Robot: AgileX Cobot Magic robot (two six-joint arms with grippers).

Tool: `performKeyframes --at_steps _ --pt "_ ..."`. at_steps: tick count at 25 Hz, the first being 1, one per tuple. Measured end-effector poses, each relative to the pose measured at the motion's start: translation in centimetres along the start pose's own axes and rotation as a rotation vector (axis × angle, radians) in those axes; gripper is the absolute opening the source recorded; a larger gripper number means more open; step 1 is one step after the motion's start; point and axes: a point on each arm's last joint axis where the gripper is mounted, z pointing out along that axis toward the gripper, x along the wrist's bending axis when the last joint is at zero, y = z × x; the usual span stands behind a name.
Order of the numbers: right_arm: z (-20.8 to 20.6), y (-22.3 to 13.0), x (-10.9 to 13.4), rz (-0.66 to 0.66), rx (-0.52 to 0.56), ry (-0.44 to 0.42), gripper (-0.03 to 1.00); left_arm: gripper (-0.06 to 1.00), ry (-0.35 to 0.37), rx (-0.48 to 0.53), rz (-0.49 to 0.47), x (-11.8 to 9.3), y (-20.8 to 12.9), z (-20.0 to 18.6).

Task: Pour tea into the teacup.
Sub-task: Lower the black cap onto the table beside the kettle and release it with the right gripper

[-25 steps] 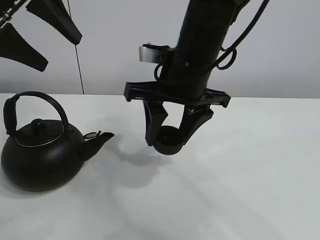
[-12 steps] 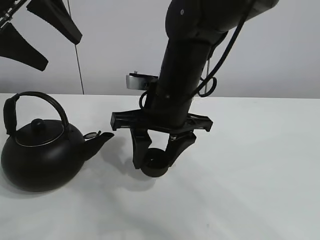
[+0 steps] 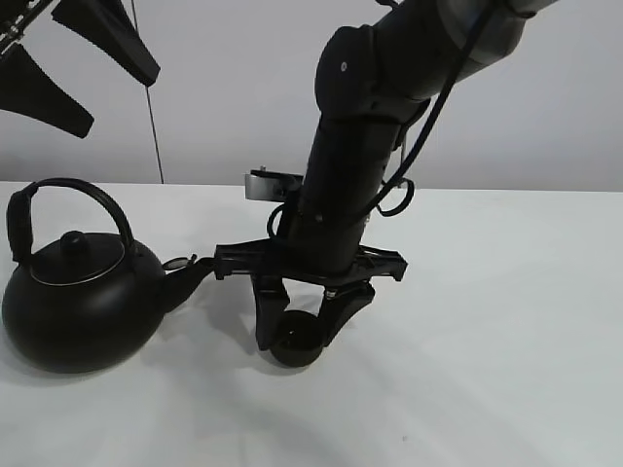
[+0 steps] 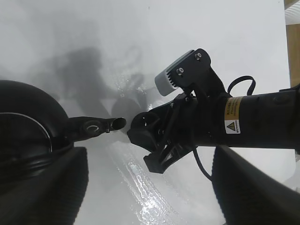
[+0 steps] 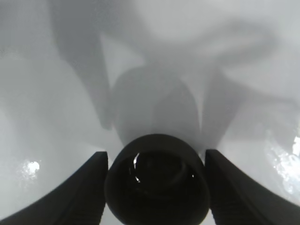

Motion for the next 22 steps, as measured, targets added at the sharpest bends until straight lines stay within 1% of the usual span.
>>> performKeyframes --at_steps 14,18,22 --pt "0.0 0.41 0.07 0.008 -0.046 0.005 0.4 0.53 0.0 0.0 0.0 0.0 0.0 0.0" --pt "0.0 0.41 0.07 0.009 -0.046 0.005 0.44 0.53 0.0 0.0 0.0 0.0 0.0 0.0" --pt "0.0 0.41 0.07 0.011 -0.046 0.005 0.45 0.53 0.0 0.0 0.0 0.0 0.0 0.0"
